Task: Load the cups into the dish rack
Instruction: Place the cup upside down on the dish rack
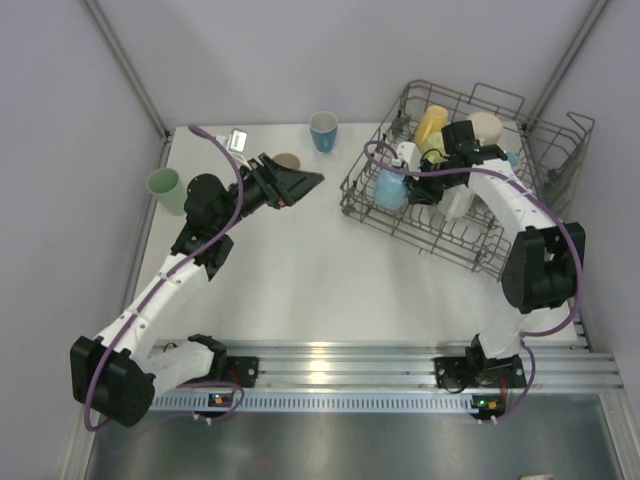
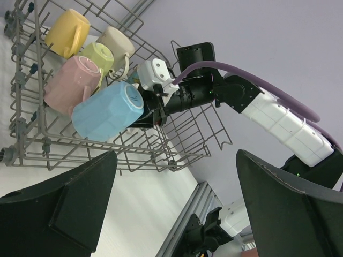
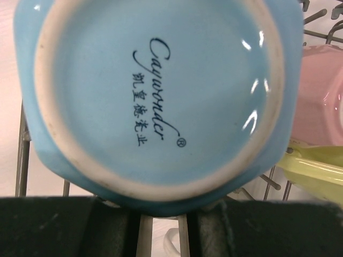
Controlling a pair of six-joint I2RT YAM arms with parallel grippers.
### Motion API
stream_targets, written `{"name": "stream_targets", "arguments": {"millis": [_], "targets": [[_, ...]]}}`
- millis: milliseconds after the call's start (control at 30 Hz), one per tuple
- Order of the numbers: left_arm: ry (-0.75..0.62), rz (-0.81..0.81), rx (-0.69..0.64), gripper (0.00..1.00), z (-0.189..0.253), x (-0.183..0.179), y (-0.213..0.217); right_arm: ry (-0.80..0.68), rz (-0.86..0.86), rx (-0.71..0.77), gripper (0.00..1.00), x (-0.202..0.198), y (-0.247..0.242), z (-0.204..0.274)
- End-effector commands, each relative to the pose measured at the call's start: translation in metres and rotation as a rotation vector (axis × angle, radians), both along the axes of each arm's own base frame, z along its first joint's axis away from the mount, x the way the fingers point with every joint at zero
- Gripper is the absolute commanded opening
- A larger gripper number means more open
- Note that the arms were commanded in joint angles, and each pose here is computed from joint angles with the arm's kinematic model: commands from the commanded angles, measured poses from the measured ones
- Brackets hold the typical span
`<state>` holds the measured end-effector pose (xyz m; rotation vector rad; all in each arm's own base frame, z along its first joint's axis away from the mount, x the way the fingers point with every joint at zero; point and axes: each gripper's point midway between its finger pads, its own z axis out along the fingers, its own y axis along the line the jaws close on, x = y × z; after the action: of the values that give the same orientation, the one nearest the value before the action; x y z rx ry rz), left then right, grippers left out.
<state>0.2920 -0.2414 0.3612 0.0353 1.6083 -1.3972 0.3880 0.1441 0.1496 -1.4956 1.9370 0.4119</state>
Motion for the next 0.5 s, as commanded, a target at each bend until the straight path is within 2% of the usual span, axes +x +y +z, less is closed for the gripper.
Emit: {"name": "stream_targets", "arguments": {"millis": [0, 200, 467], "targets": [[-0.065, 0.004, -0.033, 0.98, 0.022, -0.007, 0.005, -0.193, 0.049, 0.089, 0.00, 0.019, 0.022, 0.066], [-0.064, 0.003, -0.040, 0.98, 0.024, -0.009, 0.005, -0.234, 0.042, 0.125, 0.00, 0.020, 0.025, 0.087], [-0.072, -0.002, -0.047, 0.98, 0.027, -0.012, 0.005, -0.226, 0.044, 0.129, 0.00, 0.022, 0.026, 0.083]]}}
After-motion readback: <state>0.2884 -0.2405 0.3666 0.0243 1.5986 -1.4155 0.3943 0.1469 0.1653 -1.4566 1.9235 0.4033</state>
